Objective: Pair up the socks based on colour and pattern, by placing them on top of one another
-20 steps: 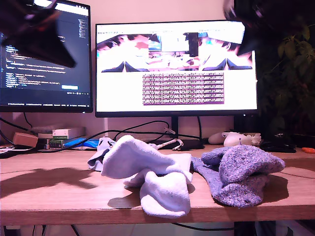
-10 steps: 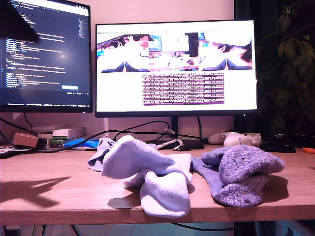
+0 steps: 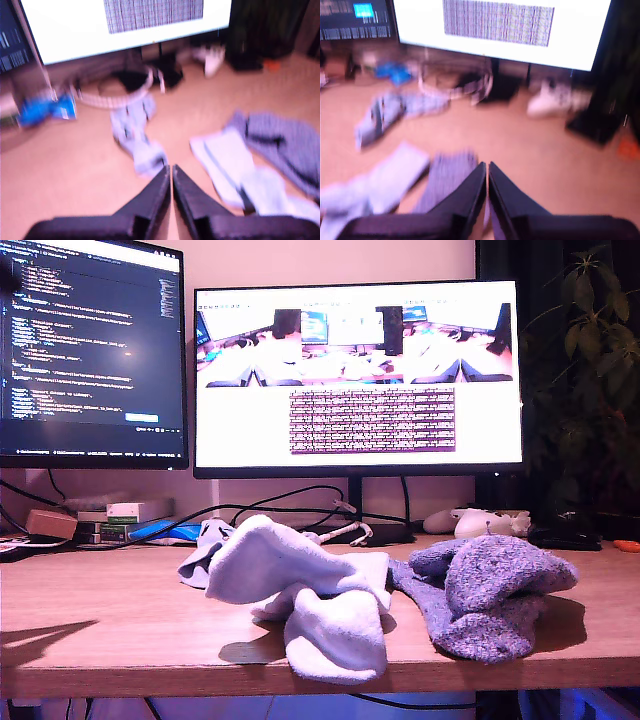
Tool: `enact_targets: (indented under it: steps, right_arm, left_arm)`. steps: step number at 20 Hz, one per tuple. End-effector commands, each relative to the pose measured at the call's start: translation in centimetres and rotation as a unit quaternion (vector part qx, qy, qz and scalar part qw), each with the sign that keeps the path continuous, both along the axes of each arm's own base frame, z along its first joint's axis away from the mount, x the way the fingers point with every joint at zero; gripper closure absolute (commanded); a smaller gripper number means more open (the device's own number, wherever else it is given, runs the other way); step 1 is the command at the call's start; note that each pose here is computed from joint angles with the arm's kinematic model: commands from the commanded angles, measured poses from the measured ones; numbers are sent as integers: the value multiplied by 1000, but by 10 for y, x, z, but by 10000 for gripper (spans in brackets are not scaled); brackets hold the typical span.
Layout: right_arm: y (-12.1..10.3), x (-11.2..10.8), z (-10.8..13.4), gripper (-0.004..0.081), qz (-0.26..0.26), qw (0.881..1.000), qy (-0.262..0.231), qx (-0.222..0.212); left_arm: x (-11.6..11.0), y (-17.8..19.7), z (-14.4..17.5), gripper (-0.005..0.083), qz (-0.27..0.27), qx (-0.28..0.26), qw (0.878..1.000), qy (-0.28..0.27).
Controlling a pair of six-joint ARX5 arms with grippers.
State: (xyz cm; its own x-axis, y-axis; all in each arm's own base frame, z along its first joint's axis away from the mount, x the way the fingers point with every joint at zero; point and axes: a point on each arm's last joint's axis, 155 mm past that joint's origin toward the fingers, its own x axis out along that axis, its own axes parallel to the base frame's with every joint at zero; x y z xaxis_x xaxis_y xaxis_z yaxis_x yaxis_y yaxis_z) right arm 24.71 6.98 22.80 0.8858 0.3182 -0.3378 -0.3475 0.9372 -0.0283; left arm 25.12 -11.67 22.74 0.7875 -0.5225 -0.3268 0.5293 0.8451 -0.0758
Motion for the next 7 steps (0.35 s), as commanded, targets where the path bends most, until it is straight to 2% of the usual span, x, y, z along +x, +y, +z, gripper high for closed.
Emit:
enact_targets:
  steps: [1, 7]
  right_arm:
    - [1, -2, -11, 780, 2, 1000, 20, -3]
    - [-1, -15, -37, 780, 2, 997, 78, -10]
  left_arm:
    - [-3, 0, -14, 792, 0, 3, 1000, 23]
    - [-11, 2, -32, 792, 0, 11, 998, 62]
